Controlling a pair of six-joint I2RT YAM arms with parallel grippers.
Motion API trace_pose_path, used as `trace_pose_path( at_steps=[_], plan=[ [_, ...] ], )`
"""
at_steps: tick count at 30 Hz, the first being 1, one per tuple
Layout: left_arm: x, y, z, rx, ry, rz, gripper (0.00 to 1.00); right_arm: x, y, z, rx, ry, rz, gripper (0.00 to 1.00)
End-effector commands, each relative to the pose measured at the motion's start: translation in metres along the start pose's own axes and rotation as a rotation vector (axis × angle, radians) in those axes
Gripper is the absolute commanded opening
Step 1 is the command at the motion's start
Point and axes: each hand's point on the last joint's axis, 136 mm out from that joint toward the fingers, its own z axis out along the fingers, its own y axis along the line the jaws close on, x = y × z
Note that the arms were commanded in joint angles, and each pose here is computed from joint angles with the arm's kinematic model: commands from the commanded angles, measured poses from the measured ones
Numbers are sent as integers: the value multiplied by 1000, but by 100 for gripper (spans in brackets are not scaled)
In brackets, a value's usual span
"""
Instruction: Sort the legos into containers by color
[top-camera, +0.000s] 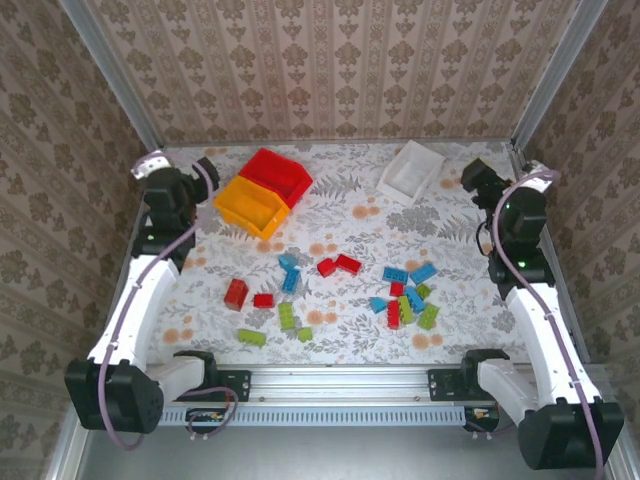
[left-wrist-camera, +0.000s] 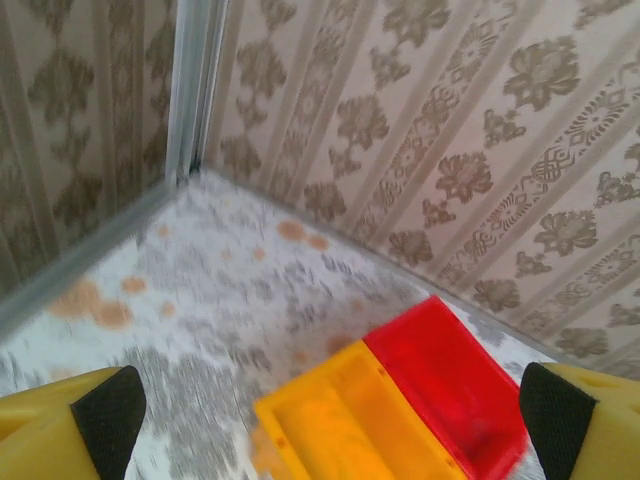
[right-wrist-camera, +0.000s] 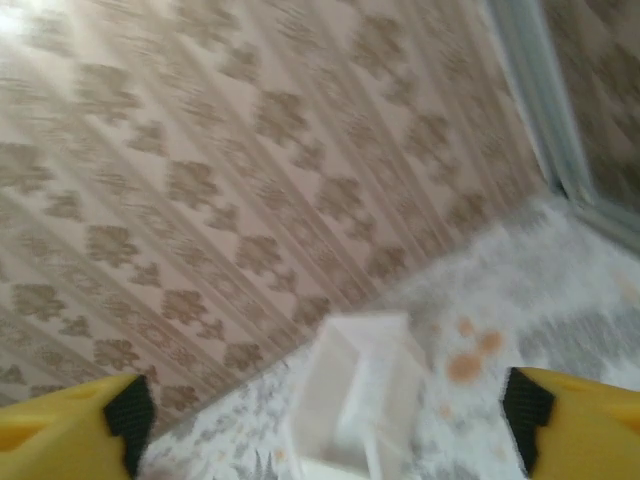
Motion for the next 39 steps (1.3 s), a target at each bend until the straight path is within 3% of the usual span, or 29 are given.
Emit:
trace_pose_path(
  at_steps=[1, 11, 18, 23, 33, 39],
  plan=[
    [117, 33, -6, -173, 516, -144, 100, 73, -34, 0, 201, 351, 107, 87],
    [160, 14, 47, -239, 762, -170, 81, 112, -12, 49, 183, 629, 78, 80],
    [183, 14, 81, -265, 814, -144, 74, 142, -17, 89, 202, 766, 26, 82],
    [203, 19, 91, -303, 862, -112, 62, 157, -27, 117, 238, 792, 9, 80],
    [220, 14, 103, -269, 900, 1, 29, 179, -43, 173, 276, 839, -64, 79],
    [215, 10, 105, -237, 902, 91, 15, 198, -58, 203, 325, 880, -93, 70]
  ],
)
